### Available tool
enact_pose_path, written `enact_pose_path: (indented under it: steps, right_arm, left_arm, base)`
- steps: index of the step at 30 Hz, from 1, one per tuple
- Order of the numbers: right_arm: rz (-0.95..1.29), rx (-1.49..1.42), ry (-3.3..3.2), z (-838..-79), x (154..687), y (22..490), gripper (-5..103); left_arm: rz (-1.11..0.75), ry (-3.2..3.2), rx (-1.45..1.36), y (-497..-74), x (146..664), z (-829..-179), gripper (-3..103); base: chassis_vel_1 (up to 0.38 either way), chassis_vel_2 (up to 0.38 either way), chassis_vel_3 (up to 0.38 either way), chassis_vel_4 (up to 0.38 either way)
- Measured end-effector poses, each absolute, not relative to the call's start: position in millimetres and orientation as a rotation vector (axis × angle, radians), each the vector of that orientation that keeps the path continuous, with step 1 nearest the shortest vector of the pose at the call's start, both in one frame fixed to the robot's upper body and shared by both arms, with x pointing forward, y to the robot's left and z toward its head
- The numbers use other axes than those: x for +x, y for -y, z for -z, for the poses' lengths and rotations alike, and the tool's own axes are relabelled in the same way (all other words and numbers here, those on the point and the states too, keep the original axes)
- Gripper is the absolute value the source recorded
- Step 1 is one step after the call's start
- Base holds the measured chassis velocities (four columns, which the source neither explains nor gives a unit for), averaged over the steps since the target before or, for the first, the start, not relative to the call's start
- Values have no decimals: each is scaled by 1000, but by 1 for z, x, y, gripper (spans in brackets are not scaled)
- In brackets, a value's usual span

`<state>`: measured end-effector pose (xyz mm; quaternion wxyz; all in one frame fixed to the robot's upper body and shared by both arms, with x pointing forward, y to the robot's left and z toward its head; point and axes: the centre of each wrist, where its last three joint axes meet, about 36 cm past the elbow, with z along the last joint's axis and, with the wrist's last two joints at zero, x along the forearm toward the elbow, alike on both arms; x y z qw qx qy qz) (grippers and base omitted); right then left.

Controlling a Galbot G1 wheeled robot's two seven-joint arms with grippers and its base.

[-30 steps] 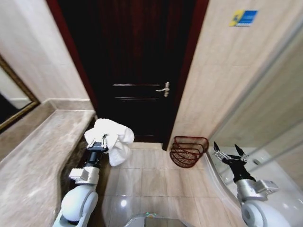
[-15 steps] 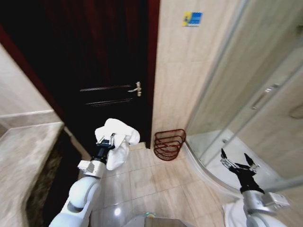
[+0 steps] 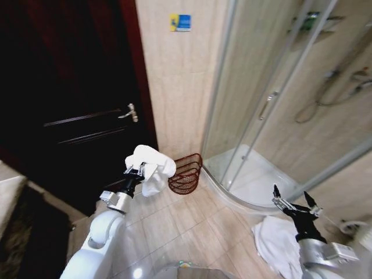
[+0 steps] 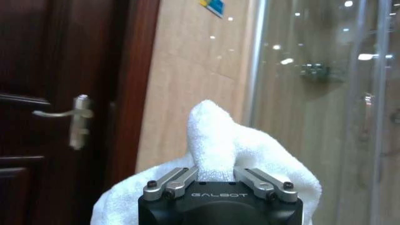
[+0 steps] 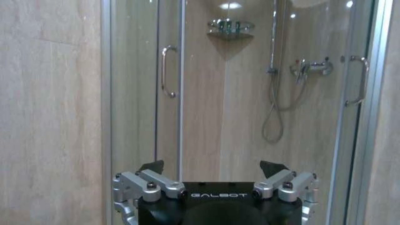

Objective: Discard the used towel into the hamper.

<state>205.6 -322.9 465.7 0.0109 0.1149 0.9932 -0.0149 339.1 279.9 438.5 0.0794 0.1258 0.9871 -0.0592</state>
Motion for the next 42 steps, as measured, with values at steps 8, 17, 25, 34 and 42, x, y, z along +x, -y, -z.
enact_pose_path:
  steps: [8, 17, 25, 34, 42]
  right_arm:
    - [50, 312, -3083, -470, 209, 320, 100]
    - [46, 327, -3094, -463, 211, 320, 100]
    - [46, 324, -3097, -460, 212, 321, 100]
    - [46, 323, -3101, -457, 212, 323, 100]
    - [44, 326, -3100, -455, 212, 325, 100]
  left_arm:
    - [183, -2943, 415, -279, 353, -430, 7]
    - [176, -2949, 402, -281, 351, -427, 7]
    - [148, -2949, 402, -281, 351, -428, 7]
    - [144, -2950, 415, -277, 352, -428, 7]
    - [130, -2953, 420, -278, 360, -426, 7]
  base:
    - [0, 0, 0, 0]
    - [-10, 8, 15, -16]
    - [-85, 86, 84, -85]
    - [-65, 55, 68, -66]
    - [-61, 76, 66, -62]
